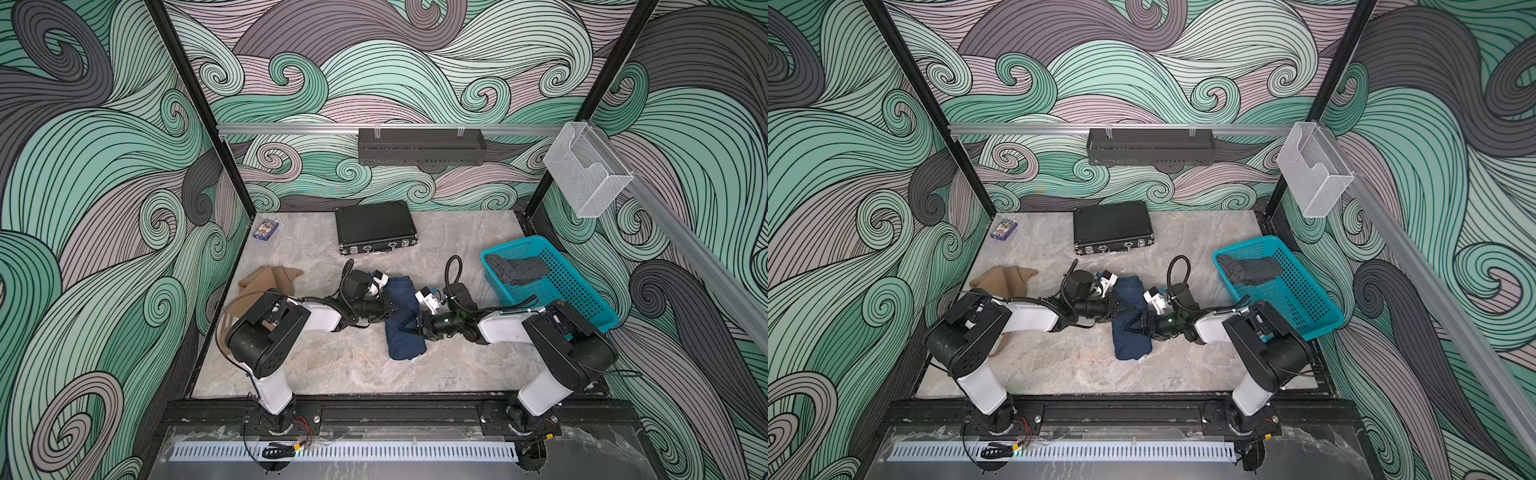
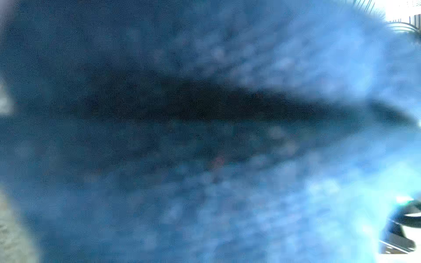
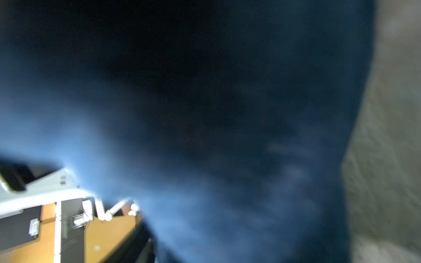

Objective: Roll up the skirts
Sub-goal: Pick up the skirt from the center of the board.

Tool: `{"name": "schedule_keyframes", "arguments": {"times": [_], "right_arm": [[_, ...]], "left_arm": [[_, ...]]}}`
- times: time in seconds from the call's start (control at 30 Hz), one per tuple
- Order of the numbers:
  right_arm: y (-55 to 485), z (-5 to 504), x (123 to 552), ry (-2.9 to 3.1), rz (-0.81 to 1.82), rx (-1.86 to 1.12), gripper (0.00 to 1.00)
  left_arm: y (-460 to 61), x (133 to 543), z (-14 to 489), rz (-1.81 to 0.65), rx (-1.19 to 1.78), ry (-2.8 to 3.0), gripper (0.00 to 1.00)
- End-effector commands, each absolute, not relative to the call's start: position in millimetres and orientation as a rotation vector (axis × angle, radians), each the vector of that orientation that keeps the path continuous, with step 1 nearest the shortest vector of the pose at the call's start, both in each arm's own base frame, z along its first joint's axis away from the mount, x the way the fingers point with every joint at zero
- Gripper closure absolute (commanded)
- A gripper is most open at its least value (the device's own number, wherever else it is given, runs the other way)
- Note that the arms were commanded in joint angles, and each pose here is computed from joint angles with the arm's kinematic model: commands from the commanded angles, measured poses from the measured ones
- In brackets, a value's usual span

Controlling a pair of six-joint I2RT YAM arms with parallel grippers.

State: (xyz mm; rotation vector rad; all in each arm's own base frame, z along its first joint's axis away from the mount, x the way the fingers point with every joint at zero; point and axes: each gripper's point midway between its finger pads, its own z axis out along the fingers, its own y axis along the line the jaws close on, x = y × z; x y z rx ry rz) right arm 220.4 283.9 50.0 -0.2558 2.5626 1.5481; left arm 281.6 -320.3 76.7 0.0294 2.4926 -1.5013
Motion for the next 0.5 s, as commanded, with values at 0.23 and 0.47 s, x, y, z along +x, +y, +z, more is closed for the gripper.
{"name": "schedule_keyframes", "arguments": {"times": [0.23,0.47], "right_arm": [[290,78,225,2.352,1.674,-0.22,0.86],[275,112,213,2.282,1.693,-0.106,1.0]], "left_arm": [[-349,293,152,-1.668,0.191,2.292,1.0],[-320,326,183,-1.481,-0.045,2.361,0.42]]}}
